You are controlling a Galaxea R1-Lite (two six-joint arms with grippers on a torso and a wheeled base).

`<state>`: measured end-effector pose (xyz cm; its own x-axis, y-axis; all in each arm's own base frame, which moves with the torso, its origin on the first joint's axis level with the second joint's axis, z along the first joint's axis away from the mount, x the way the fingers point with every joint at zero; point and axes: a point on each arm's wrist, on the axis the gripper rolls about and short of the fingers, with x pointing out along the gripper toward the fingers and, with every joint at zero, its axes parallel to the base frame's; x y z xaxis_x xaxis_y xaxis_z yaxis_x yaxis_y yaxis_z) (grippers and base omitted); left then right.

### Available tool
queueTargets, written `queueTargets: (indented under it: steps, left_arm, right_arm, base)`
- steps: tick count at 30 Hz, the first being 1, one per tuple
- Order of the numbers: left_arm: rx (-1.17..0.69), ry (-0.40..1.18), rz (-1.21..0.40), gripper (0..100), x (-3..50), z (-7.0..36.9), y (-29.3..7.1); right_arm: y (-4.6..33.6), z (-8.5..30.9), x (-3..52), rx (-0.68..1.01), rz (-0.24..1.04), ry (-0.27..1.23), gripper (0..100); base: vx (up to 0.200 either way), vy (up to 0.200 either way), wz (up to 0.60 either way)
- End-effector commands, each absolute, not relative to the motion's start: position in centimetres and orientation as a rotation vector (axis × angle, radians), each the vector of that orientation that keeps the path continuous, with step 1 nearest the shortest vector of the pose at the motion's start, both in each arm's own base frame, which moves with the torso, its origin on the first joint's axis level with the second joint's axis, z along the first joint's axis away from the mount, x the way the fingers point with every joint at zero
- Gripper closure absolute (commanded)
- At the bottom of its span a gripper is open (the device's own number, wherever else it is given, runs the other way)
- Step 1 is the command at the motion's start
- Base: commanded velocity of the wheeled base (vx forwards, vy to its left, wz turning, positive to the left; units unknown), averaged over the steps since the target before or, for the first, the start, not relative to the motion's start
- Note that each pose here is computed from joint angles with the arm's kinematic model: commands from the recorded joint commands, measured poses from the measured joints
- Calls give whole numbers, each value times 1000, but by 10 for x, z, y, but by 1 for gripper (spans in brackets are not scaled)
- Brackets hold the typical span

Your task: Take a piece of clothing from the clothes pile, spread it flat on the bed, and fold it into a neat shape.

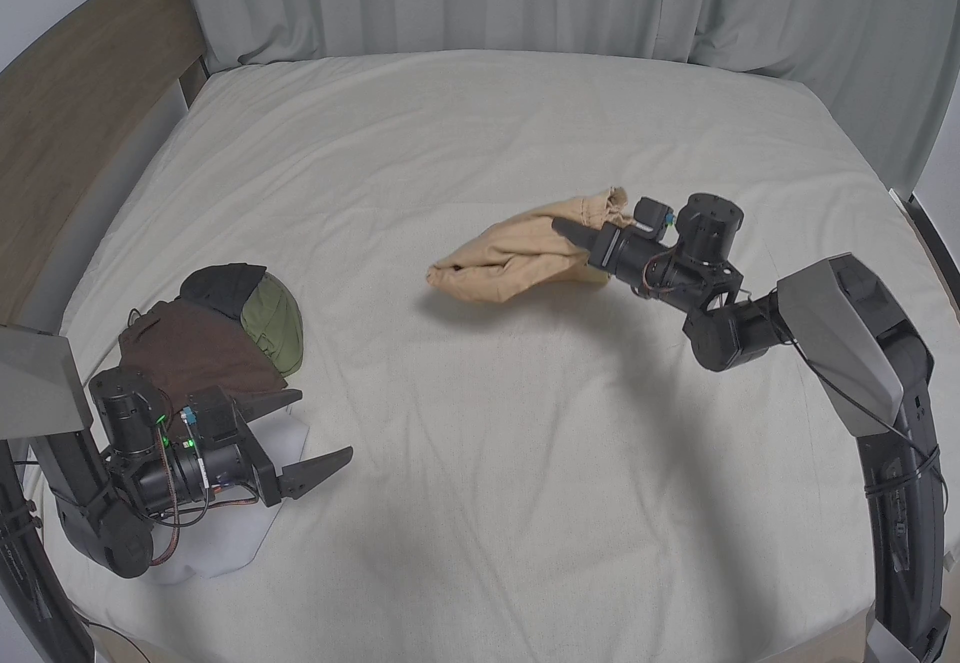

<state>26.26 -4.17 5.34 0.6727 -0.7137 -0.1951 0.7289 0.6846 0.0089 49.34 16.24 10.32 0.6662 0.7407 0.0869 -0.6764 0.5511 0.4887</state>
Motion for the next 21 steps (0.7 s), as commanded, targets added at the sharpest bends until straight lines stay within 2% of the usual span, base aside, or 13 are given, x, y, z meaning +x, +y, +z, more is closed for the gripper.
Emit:
queueTargets:
  steps: [1,7,14,21]
  left_arm:
    - [89,174,-810,0,263,55,-40]
    - [91,171,-813,0,263,56,-41]
    - [90,172,-813,0,262,56,-41]
    - [90,172,-816,0,261,56,-42]
  right_arm:
    - [163,55,476,525,820,245,100]
    - [152,12,443,492,796,323,100]
    - [146,-23,430,471,788,344,100]
    - [148,-30,429,454,790,346,100]
  base:
    - [0,0,0]
    - [0,0,0]
    - [0,0,0]
    - [0,0,0]
